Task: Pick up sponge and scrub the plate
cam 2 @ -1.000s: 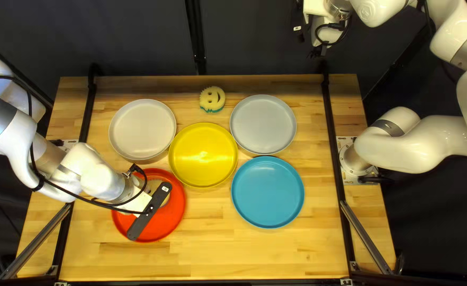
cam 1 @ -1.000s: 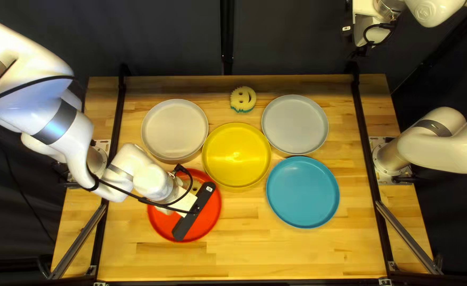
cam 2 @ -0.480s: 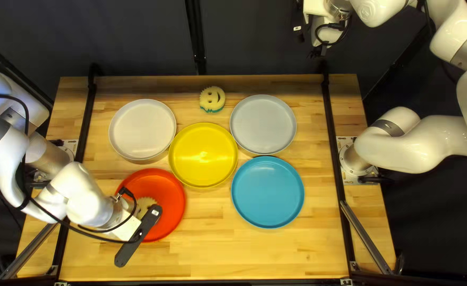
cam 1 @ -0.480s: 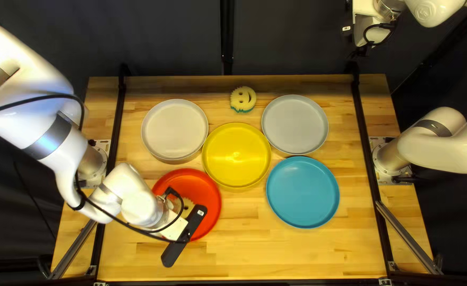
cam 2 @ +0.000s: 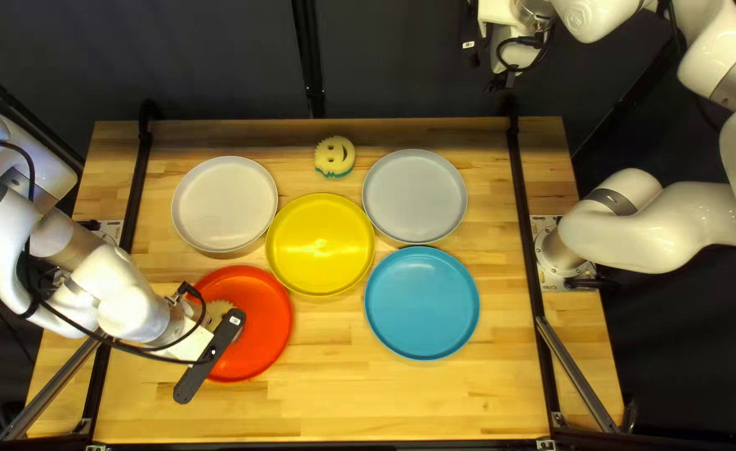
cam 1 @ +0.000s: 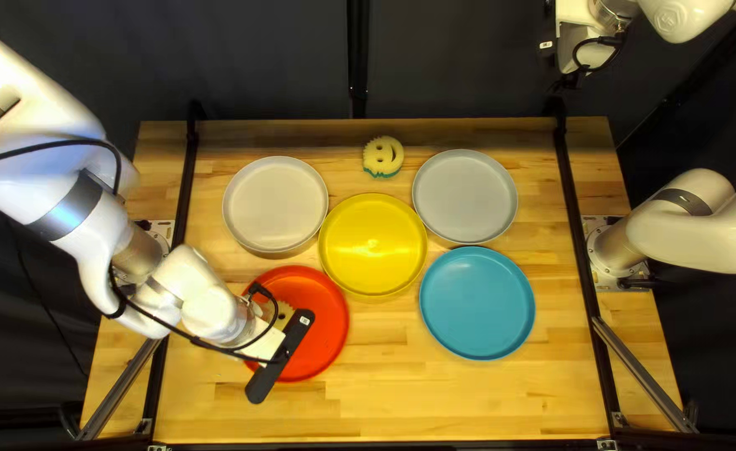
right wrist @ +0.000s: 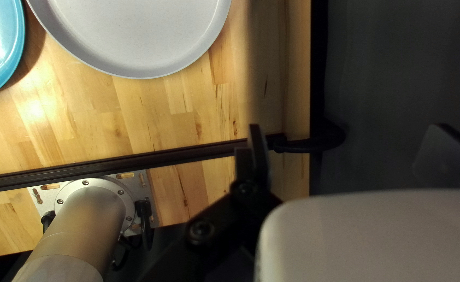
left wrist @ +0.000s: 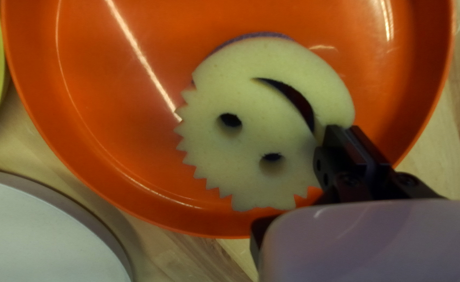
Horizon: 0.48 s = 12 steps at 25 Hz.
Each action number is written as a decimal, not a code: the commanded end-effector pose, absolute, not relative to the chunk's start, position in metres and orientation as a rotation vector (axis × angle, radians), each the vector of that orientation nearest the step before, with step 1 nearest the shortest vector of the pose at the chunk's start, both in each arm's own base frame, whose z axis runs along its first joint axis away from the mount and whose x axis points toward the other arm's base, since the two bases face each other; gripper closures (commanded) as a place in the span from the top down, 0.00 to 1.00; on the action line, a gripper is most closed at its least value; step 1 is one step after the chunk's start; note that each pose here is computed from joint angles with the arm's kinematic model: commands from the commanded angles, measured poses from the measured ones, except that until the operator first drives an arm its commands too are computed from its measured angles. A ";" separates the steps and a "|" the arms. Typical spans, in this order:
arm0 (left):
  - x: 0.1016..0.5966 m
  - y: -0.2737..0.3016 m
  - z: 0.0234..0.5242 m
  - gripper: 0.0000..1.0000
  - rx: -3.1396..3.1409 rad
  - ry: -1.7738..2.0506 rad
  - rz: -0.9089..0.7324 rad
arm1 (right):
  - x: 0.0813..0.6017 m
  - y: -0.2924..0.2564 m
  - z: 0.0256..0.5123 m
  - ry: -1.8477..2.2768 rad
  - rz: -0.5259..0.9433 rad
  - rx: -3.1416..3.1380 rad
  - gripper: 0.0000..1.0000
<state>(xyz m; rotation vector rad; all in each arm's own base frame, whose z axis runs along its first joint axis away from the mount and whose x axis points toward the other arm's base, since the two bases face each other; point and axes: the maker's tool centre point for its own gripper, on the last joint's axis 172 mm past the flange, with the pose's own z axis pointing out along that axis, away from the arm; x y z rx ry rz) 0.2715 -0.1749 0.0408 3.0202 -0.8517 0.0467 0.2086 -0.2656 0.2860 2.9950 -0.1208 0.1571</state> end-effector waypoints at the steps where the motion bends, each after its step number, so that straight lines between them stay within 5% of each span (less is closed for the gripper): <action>1: 0.261 -0.176 0.044 0.00 3.022 -0.829 0.040 | 0.209 -0.266 0.286 -0.121 0.157 2.995 1.00; 12: 0.295 -0.231 0.051 0.00 3.017 -0.901 0.066 | 0.209 -0.266 0.286 -0.121 0.157 2.995 1.00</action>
